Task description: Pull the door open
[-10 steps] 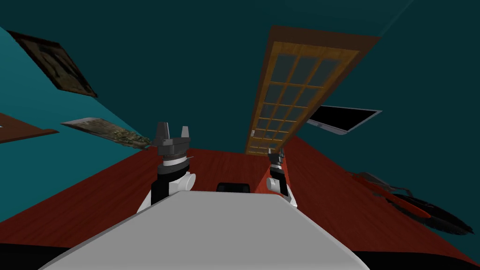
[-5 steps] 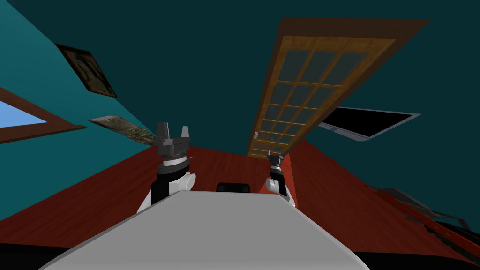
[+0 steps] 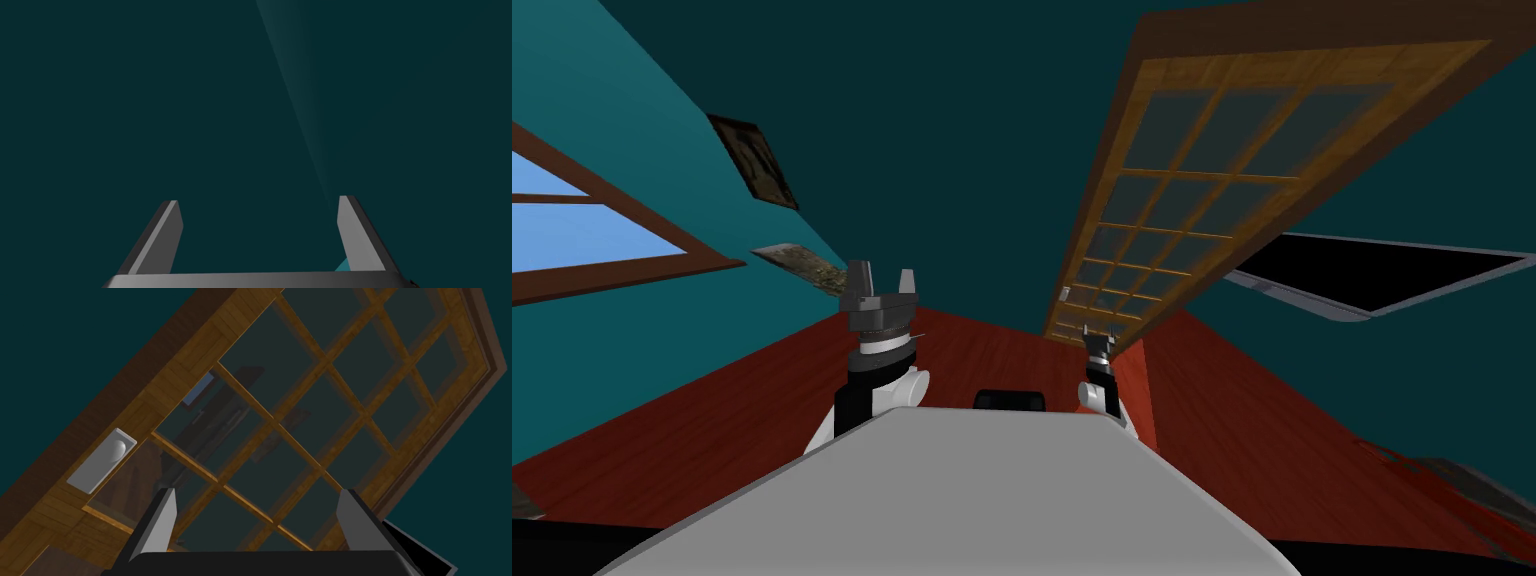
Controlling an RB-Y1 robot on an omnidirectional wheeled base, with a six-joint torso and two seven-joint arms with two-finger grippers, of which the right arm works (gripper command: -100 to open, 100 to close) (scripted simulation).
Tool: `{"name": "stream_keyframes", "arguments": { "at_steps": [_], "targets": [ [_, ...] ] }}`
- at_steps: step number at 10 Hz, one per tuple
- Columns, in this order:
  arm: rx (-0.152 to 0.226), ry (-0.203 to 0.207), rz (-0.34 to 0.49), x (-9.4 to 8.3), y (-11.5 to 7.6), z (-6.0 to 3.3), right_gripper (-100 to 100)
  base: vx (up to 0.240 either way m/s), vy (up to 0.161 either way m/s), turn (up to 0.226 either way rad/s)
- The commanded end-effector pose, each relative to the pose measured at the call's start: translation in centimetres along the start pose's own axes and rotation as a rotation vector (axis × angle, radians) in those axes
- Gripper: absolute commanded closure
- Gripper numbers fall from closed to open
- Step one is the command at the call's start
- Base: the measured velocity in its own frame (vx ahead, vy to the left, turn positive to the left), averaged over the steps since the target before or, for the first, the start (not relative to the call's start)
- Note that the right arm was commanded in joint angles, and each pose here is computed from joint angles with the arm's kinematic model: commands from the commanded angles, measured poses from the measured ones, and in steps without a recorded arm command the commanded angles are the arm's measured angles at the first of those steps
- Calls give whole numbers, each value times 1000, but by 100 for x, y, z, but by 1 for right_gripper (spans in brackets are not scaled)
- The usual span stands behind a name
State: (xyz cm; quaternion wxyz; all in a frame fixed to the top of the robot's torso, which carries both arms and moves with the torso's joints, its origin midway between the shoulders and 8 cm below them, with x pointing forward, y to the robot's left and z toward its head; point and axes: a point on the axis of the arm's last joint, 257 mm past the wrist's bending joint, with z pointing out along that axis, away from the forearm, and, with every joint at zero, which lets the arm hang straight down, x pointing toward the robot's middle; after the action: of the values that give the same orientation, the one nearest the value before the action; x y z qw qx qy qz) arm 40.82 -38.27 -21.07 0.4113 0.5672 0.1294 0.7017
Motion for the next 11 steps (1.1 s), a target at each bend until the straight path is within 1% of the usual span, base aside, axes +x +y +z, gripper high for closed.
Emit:
{"name": "stream_keyframes", "arguments": {
  "at_steps": [1, 6, 11],
  "targets": [
    [0, -23, 45, -121, -51, -23, -100, 90, -36, 165],
    [-8, -94, 172, -455, -168, -121, -100, 84, -63, 146],
    [-25, -165, 291, -762, -277, -244, -100, 77, -63, 146]
  ]
}}
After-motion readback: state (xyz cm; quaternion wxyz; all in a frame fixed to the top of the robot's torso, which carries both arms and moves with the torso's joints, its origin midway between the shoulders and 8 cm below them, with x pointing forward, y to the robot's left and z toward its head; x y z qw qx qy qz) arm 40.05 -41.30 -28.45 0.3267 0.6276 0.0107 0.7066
